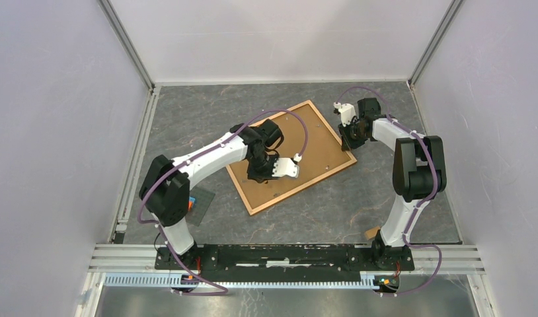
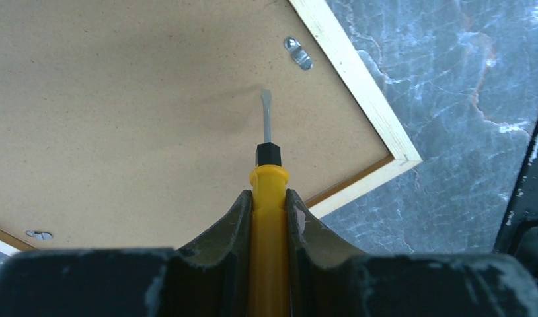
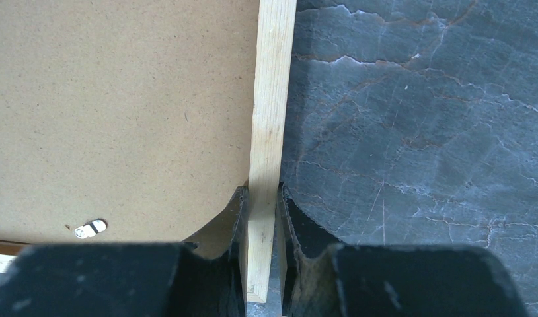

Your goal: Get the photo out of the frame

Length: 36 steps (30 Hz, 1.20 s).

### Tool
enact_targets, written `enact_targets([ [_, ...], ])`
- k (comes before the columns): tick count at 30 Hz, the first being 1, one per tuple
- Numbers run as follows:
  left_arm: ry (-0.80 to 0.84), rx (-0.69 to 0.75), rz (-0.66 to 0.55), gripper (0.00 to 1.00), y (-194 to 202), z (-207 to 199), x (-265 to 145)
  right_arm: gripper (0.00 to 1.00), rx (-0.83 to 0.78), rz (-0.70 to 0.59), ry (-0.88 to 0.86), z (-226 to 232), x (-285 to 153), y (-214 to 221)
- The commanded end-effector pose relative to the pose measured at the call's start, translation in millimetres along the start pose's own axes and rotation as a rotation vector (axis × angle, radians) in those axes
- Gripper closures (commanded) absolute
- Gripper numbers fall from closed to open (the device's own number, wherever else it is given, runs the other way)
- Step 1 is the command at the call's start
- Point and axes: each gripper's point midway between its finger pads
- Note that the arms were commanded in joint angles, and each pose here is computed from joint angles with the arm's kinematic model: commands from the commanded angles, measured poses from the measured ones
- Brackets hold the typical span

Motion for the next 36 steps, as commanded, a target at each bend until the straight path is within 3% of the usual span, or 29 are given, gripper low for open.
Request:
enact_targets([
  [1, 0.012, 0.063, -0.109, 0.98, -24.1, -14.8, -29.7, 1.00, -0.023, 0.049, 0.016, -8.2, 10.8, 13.6],
  [7, 0.033, 0.078, -0.079, 0.98, -22.9, -30.8, -19.0, 1.00, -0.014, 0.046, 0.014, -7.8, 11.4, 12.4],
  [36, 0.025, 0.126, 0.024, 0.98, -18.1, -28.2, 9.3, 1.00, -0.016, 0.052, 0.013, -6.7, 11.6, 15.6],
])
Point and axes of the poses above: each gripper's point midway between its finger pads, its own x axis out along the fingers, its own z axis along the line the jaws close on, y = z × x, and after that the axes turned 7 degrees about -x, right-handed
